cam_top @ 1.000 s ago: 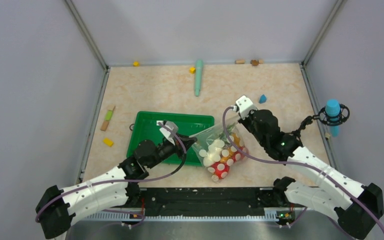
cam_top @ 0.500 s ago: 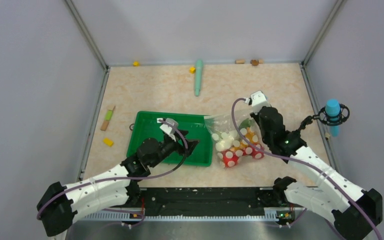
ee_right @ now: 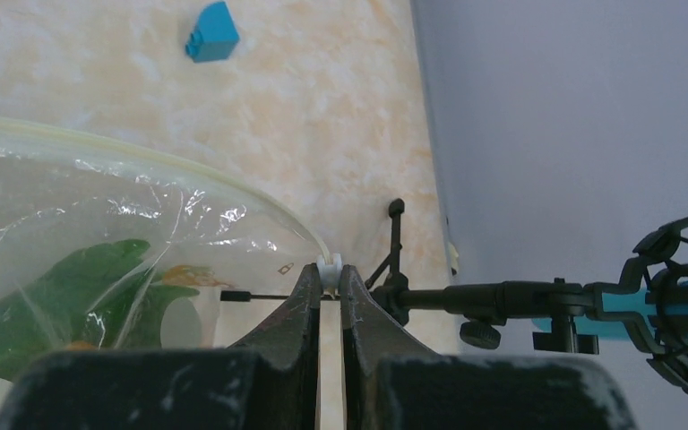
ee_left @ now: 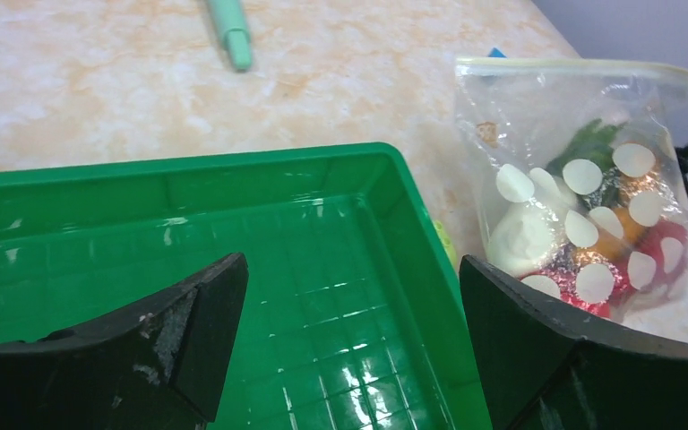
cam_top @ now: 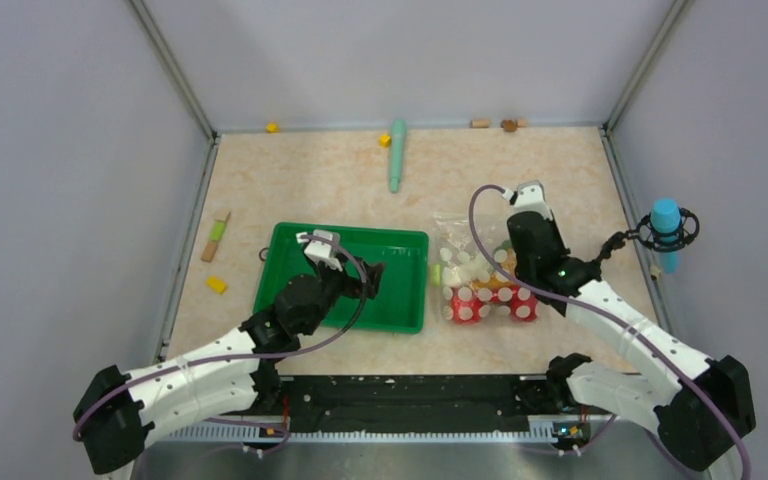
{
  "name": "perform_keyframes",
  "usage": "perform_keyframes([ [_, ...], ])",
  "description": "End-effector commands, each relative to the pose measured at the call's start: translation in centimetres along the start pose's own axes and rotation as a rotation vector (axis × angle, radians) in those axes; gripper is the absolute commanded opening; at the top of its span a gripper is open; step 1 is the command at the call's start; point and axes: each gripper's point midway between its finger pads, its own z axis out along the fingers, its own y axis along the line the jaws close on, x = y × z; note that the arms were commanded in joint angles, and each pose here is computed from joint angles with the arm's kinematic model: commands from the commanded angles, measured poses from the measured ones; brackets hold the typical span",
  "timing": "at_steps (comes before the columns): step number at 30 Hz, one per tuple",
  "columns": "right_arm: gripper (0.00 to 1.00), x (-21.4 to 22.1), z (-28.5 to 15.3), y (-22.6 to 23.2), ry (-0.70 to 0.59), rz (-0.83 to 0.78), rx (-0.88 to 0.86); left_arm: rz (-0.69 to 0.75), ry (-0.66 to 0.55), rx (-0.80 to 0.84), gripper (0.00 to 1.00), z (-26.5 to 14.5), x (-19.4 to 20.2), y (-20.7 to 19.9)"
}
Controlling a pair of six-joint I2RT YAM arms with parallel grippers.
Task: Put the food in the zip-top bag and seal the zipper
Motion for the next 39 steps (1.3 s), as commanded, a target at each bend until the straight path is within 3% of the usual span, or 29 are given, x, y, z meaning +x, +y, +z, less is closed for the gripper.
perform_keyframes([
  [1, 0.00, 0.6, 0.9, -1.9, 0.074, 0.046, 0.144, -0.046, -0.074, -0.112, 0.93, 0.1, -2.7, 1.3],
  [9, 0.00, 0.2, 2.5, -1.1, 0.085, 0.034, 0.154, -0.022, -0.064, -0.112, 0.94, 0.2, -2.5, 1.4],
  [10, 0.05, 0.1, 2.6, -0.9, 0.075, 0.036, 0.143, -0.020, -0.059, -0.114, 0.94, 0.3, -2.3, 1.4],
  [15, 0.55, -0.7, 3.0, -0.3, 0.045, 0.055, 0.116, -0.014, -0.047, -0.120, 0.96, 0.5, -2.2, 1.3],
  [18, 0.73, -1.1, 2.7, -0.4, 0.027, 0.085, 0.109, -0.016, -0.046, -0.118, 0.96, 0.6, -2.3, 1.3],
  [20, 0.95, -1.5, 2.5, -0.5, 0.009, 0.117, 0.099, -0.021, -0.045, -0.105, 0.96, 0.6, -2.4, 0.9],
  [21, 0.98, -1.7, 2.3, -0.4, -0.001, 0.131, 0.079, -0.024, -0.044, -0.101, 0.96, 0.6, -2.4, 0.9],
  [25, 0.99, -2.8, 1.4, 0.2, -0.054, 0.244, -0.002, -0.038, -0.047, -0.113, 0.96, 0.5, -2.7, 0.9],
  [31, 0.99, -3.1, -1.3, -1.9, -0.105, 0.722, 0.033, -0.064, -0.031, -0.178, 0.97, 0.2, -2.9, 1.8],
  [39, 0.99, -1.0, -5.1, -0.9, -0.133, 0.809, -0.182, -0.108, -0.028, -0.280, 0.97, -1.4, -4.6, 3.1],
])
